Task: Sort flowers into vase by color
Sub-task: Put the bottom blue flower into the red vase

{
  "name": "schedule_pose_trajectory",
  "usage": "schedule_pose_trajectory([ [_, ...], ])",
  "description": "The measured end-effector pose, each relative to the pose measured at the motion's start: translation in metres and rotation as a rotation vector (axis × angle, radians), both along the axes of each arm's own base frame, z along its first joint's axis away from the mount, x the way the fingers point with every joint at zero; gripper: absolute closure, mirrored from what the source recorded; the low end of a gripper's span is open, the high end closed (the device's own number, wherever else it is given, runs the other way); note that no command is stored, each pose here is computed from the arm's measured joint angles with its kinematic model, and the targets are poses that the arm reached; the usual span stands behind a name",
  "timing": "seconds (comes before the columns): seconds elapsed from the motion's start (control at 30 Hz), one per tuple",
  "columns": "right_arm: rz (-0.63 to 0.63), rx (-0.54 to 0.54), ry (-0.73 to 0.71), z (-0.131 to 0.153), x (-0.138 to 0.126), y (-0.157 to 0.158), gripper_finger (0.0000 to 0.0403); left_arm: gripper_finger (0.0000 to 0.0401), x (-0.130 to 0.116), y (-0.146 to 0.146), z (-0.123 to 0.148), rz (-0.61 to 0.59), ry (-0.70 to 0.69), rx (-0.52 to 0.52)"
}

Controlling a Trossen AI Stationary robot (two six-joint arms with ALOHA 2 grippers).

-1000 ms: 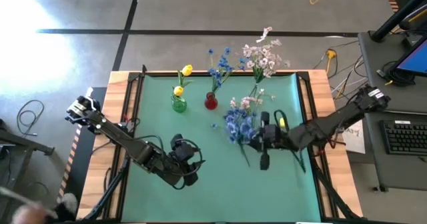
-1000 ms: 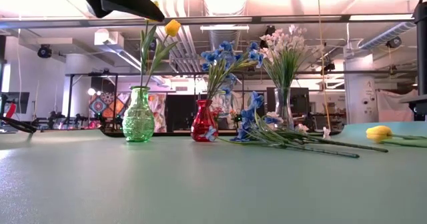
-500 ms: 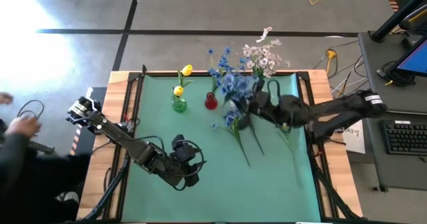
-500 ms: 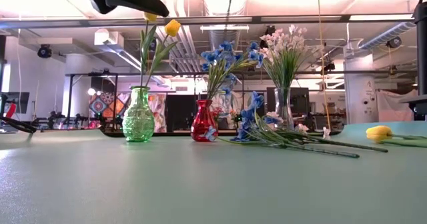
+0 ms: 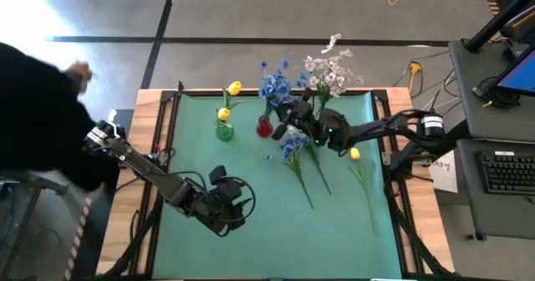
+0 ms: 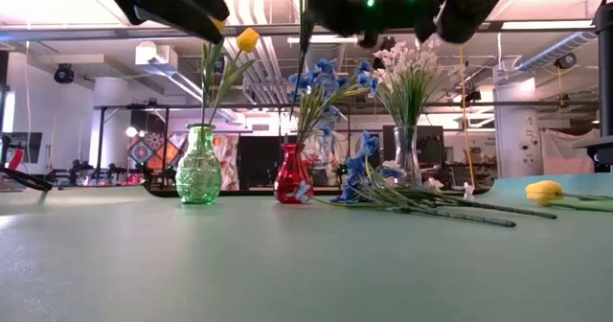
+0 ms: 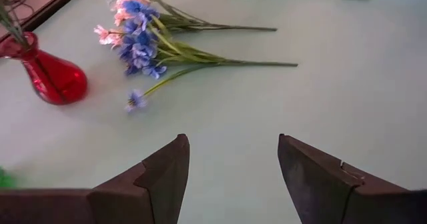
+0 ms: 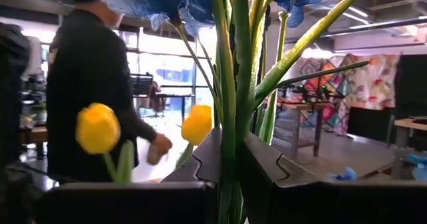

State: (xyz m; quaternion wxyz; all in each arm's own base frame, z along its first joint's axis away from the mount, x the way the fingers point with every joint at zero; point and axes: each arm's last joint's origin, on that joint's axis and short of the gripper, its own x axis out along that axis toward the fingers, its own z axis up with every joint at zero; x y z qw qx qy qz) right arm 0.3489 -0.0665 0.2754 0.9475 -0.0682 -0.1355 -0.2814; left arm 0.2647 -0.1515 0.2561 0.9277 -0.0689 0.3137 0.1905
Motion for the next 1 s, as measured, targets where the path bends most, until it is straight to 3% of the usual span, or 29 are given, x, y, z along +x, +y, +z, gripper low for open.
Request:
schedule_pose_trajectory([
  [0.5,-0.056,0.022,0.072,-0.033,0.011,-0.02,0.0374,0.0188,-0.007,0.006,-0.003,0.024,0.064,0.069],
  [1.0,-0.051,0.069,0.096,-0.039,0.013,-0.022,0.0359,0.0188,-0.007,0.007,-0.002,0.038,0.056,0.084],
])
